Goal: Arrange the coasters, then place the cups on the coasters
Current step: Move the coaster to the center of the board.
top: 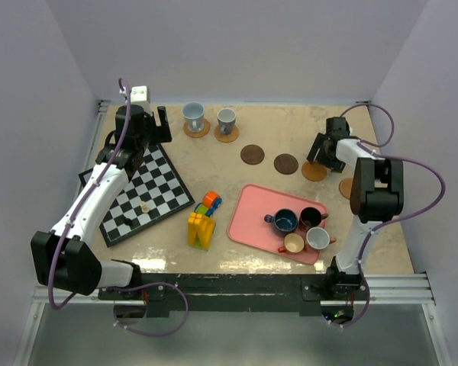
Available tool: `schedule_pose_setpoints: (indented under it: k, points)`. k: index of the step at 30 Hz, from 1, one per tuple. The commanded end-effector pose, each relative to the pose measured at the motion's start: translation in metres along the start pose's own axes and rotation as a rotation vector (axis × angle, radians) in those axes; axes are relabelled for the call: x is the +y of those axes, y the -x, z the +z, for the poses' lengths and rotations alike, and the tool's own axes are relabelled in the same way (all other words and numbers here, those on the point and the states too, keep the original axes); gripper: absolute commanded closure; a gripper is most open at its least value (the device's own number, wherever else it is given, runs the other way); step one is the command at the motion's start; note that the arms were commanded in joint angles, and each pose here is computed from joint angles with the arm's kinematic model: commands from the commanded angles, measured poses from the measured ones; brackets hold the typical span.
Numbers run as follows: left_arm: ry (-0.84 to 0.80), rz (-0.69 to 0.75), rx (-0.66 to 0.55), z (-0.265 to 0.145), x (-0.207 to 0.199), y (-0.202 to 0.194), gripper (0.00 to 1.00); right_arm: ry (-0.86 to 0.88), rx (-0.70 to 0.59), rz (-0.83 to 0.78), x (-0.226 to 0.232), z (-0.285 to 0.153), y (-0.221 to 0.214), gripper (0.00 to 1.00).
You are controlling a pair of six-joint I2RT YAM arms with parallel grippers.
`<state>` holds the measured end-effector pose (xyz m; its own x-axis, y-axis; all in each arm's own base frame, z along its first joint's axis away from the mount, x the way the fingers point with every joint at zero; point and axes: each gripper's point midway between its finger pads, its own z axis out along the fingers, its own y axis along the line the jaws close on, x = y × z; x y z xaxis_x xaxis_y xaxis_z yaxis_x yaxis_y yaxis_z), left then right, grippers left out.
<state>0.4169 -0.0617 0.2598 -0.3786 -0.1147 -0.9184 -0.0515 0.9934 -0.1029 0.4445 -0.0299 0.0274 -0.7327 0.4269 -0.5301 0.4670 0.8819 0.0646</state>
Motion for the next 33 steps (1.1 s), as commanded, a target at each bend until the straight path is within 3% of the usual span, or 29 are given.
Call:
schedule_pose_setpoints:
  k: [1,7,17,23,33]
  points:
    - [-0.005,0.004,-0.061,-0.003,-0.003,0.023,0.13,0.060,-0.173,-0.054,0.010,-0.048,0.061,0.16]
    - [-0.024,-0.005,-0.053,-0.001,-0.007,0.020,0.13,0.226,-0.270,-0.175,0.041,-0.086,0.092,0.14]
    - [-0.031,-0.006,-0.050,-0.001,-0.008,0.020,0.13,0.383,-0.144,-0.424,0.100,-0.071,0.041,0.22]
    - [-0.036,-0.009,-0.049,-0.002,-0.009,0.019,0.13,0.373,-0.073,-0.489,0.117,-0.049,0.017,0.27]
    - [-0.027,-0.006,-0.054,-0.004,-0.007,0.020,0.13,0.325,-0.037,-0.497,0.106,-0.030,0.003,0.28]
